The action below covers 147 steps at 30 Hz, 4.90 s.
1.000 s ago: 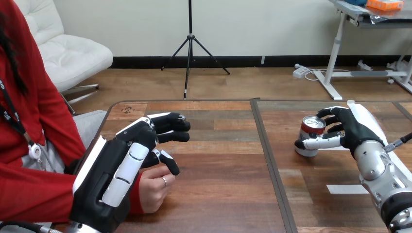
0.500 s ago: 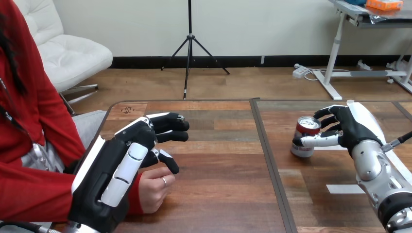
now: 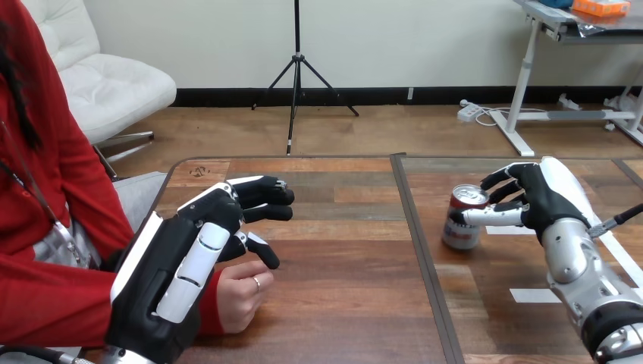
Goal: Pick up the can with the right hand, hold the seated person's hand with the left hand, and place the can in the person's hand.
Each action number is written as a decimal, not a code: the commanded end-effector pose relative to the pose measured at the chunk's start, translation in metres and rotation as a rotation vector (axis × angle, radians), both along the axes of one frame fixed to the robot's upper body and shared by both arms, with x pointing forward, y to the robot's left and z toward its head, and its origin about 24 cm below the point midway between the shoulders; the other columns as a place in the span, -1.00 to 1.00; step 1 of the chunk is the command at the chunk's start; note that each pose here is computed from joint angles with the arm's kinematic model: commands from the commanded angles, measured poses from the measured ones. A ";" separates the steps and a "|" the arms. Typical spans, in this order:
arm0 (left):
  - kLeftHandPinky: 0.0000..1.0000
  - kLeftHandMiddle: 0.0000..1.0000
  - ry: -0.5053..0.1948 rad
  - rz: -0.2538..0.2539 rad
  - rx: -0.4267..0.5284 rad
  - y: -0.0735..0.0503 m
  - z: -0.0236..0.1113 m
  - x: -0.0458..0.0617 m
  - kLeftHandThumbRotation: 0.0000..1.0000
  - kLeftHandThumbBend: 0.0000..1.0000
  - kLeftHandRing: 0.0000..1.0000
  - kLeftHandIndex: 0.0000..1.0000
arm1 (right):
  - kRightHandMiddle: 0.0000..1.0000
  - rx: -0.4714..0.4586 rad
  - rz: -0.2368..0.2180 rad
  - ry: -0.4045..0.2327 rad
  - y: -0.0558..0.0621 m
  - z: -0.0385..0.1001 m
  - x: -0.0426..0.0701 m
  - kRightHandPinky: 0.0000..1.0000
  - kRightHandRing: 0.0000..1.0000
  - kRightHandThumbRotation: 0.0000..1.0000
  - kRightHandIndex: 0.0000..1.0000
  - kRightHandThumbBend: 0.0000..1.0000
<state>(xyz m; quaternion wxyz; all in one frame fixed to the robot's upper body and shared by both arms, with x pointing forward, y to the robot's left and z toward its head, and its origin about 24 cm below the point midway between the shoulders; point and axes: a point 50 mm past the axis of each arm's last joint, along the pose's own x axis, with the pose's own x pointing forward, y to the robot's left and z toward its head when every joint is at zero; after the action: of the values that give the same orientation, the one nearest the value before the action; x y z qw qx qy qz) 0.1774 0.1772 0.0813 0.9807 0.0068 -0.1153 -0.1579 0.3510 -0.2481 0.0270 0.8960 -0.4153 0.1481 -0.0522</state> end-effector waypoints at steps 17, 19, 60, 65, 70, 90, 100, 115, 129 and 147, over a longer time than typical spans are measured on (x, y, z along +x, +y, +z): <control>-0.09 0.44 -0.082 -0.009 0.015 0.001 0.014 0.006 0.72 0.29 0.43 0.36 | -0.12 -0.024 0.019 -0.055 0.011 0.003 0.003 -0.41 -0.25 -0.36 0.18 1.00; -0.09 0.44 -0.082 -0.011 0.012 0.001 0.014 0.006 0.72 0.28 0.43 0.36 | -0.07 -0.030 0.019 -0.056 0.011 0.003 0.004 -0.37 -0.20 -0.34 0.22 1.00; -0.17 0.43 -0.073 -0.009 0.023 0.000 0.013 0.006 0.70 0.30 0.41 0.36 | 0.80 -0.027 0.036 -0.048 0.012 0.004 0.005 0.52 0.73 -0.01 0.89 1.00; -0.17 0.43 -0.075 -0.007 0.024 0.000 0.013 0.006 0.70 0.29 0.41 0.36 | 0.80 -0.027 0.038 -0.044 0.012 0.004 0.005 0.49 0.72 -0.01 0.88 1.00; -0.18 0.43 -0.074 -0.011 0.021 0.000 0.013 0.006 0.70 0.25 0.41 0.36 | 0.80 -0.019 0.040 -0.036 0.012 0.004 0.005 0.48 0.71 -0.01 0.88 1.00; -0.22 0.43 -0.075 -0.007 0.011 -0.001 0.012 0.006 0.72 0.26 0.41 0.35 | 0.79 0.025 0.086 0.060 0.016 0.003 0.008 0.48 0.74 -0.18 0.79 1.00; -0.23 0.43 -0.074 -0.009 0.005 -0.001 0.011 0.006 0.73 0.24 0.42 0.35 | 0.79 0.029 0.105 0.093 0.021 -0.001 0.008 0.49 0.74 -0.28 0.77 1.00; -0.20 0.44 -0.069 -0.005 0.010 0.000 0.010 0.005 0.72 0.29 0.42 0.36 | 0.75 0.017 0.120 0.104 0.029 -0.007 0.005 0.46 0.68 -0.35 0.72 1.00; -0.15 0.44 -0.071 -0.004 -0.002 0.000 0.009 0.005 0.73 0.35 0.42 0.37 | 0.71 0.006 0.123 0.097 0.036 -0.013 0.003 0.45 0.65 -0.34 0.67 1.00; -0.09 0.42 -0.073 0.007 0.004 0.000 0.010 0.003 0.72 0.38 0.40 0.35 | 0.66 0.002 0.122 0.077 0.046 -0.015 0.003 0.45 0.65 -0.28 0.61 1.00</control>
<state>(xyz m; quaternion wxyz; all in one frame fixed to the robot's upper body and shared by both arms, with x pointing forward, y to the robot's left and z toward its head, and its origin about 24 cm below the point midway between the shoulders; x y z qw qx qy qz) 0.1770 0.1772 0.0814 0.9804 0.0115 -0.1180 -0.1573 0.3459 -0.2125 0.0019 0.8891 -0.4185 0.1845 0.0206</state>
